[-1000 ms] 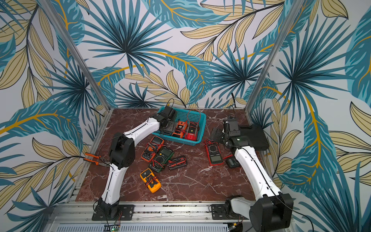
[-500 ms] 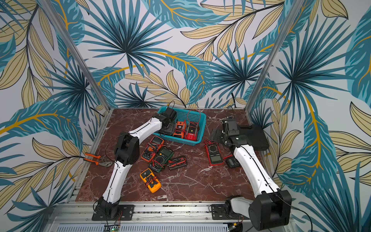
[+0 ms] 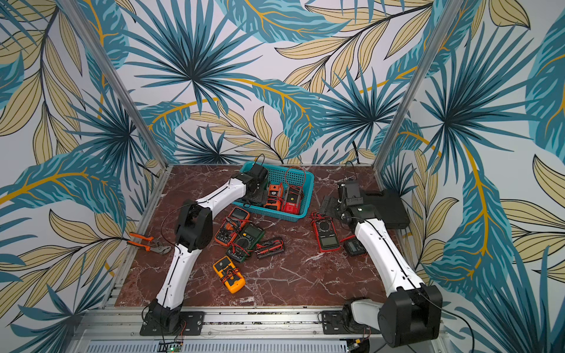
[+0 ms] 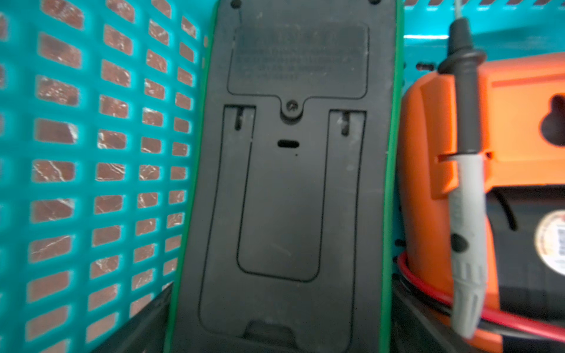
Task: Put the multimeter into the basket
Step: Place the multimeter in the basket, then pick up the multimeter from the center of the board.
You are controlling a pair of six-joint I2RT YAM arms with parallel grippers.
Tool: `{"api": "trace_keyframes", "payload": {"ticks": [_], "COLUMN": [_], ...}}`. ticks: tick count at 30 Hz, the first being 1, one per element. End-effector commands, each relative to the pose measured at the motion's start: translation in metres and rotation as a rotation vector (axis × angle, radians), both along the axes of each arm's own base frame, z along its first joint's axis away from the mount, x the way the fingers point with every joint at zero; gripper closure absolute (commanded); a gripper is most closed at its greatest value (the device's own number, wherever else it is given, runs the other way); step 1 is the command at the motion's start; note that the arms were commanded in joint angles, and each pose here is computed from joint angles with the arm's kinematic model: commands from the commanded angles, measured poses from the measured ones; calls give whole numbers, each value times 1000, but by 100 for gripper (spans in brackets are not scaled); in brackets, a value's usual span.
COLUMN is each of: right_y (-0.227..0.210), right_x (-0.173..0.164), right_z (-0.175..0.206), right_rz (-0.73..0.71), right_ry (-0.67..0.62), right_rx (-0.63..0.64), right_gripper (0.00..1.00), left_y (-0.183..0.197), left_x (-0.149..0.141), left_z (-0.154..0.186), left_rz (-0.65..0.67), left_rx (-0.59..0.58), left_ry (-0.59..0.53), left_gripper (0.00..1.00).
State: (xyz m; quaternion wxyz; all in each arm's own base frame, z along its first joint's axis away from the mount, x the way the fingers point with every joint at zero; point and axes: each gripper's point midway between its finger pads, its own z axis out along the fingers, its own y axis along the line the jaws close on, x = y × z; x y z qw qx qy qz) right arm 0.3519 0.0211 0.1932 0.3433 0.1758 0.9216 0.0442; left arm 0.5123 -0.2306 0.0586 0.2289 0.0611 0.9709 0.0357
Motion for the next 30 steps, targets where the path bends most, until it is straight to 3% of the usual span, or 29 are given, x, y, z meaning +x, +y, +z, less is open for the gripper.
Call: {"api": "trace_keyframes", "payload": {"ticks": [1,8,18,30], "right_y": [-7,-5,7,15], "right_x": [-6,-19,-28,-18], "right_z": [-14,-48,-96,-126], "right_rz": [-15,30,159,223], "right_ry": [61,178,343,439], "right_rx": [-32,-51,-57,-15], "right_gripper": [1,1,4,1], "left_y": [-13,-19,-7,33], "left_x": [1,-14,-54,-111], "left_z": [63,116,160,206], "left_rz": [-14,-48,-50,0], "left_rx": [-126,-244,-364,-486], "left_ry": [-76,-163,-265,-497], "left_gripper": [0,0,0,0]}}
